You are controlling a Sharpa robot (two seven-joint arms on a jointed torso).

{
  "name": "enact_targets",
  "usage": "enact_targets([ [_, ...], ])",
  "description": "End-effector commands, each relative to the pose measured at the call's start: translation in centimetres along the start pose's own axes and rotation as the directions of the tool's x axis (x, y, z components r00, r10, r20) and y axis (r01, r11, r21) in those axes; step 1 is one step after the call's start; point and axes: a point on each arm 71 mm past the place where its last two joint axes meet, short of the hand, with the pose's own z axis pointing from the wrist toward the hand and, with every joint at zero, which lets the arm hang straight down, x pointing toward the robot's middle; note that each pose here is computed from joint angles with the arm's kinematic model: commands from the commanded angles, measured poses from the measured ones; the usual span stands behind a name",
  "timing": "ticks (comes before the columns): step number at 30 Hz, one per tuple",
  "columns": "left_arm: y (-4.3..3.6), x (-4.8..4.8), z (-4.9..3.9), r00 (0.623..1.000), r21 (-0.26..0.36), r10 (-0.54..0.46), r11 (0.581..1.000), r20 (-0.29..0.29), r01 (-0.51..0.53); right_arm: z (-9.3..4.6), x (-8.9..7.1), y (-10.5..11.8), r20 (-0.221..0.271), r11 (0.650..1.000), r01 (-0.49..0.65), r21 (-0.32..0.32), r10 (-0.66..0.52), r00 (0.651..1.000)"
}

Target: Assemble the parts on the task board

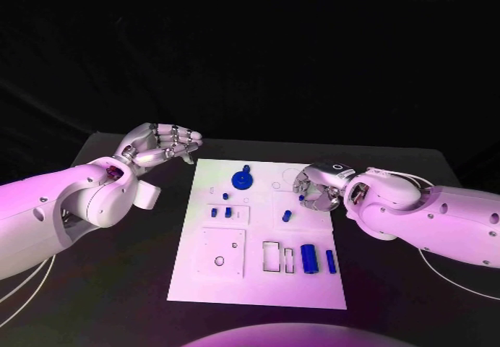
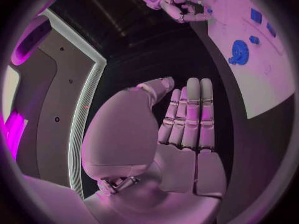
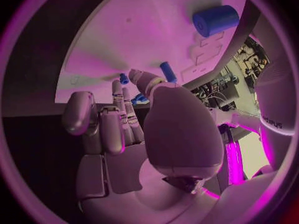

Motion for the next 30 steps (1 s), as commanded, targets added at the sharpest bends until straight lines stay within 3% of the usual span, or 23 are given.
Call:
enact_targets([
  [1,-0.36,0.10,-0.02,0.998,0.037,-0.062,0.997,-0.006,0.062,0.1,0.4,0.1,-0.024,0.999,0.043,0.003,-0.042,0.999],
  [23,-0.28,-0.14,-0.23,0.998,0.022,-0.065,0.998,-0.006,0.065,0.3,1.5,0.6,-0.042,0.994,0.109,0.026,-0.108,0.993],
  [30,-0.23,-0.16,-0.23,0.998,0.017,-0.063,0.998,-0.007,0.063,0.2,1.4,0.8,-0.008,0.990,0.138,0.038,-0.138,0.990],
])
